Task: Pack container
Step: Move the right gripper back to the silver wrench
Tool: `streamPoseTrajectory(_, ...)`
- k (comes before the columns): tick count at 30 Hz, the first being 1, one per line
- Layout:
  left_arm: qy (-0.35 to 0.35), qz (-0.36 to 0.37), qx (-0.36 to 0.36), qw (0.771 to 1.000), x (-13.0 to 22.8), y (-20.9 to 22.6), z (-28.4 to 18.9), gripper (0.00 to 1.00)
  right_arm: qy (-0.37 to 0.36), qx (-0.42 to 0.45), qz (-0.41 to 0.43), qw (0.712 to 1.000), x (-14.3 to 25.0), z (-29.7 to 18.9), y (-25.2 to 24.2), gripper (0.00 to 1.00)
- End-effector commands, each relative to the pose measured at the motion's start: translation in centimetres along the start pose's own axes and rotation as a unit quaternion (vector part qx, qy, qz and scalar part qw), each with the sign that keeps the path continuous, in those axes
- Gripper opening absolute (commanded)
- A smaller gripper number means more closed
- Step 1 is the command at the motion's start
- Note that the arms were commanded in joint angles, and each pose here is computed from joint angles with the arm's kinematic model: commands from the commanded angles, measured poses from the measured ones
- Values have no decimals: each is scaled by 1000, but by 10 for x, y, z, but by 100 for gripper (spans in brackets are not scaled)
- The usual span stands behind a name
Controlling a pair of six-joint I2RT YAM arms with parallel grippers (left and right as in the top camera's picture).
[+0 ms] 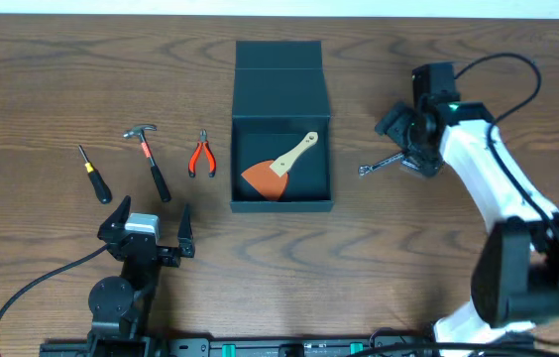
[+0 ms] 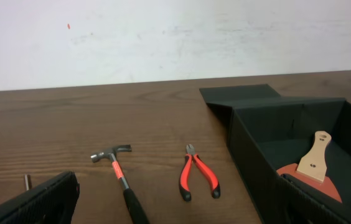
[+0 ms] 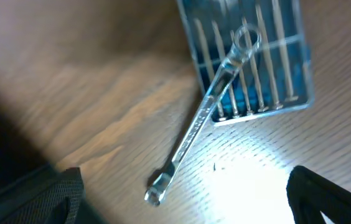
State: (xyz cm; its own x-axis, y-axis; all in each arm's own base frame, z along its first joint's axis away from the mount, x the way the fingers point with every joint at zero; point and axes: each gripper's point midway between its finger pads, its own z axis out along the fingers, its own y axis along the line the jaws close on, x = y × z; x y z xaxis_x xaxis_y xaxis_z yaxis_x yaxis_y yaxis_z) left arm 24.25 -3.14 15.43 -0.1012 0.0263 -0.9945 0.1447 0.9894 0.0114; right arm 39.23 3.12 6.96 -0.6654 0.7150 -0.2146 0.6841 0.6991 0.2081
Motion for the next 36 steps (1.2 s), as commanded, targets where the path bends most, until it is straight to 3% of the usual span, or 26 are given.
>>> streamPoseTrajectory(1, 21, 4, 12, 1000, 16, -4, 1, 98, 10, 20, 40, 999, 9, 22, -1, 95)
streamPoseTrajectory(27, 21, 4, 12, 1000, 16, -4, 1, 98, -3, 39, 11, 999, 23, 75, 13, 76)
streamPoseTrajectory(30, 21, 4, 12, 1000, 16, -4, 1, 99, -3, 38, 11, 999, 24, 78, 13, 70)
streamPoseTrajectory(36, 21, 4, 12, 1000, 16, -4, 1, 98, -6, 40, 19, 999, 23, 78, 12, 48)
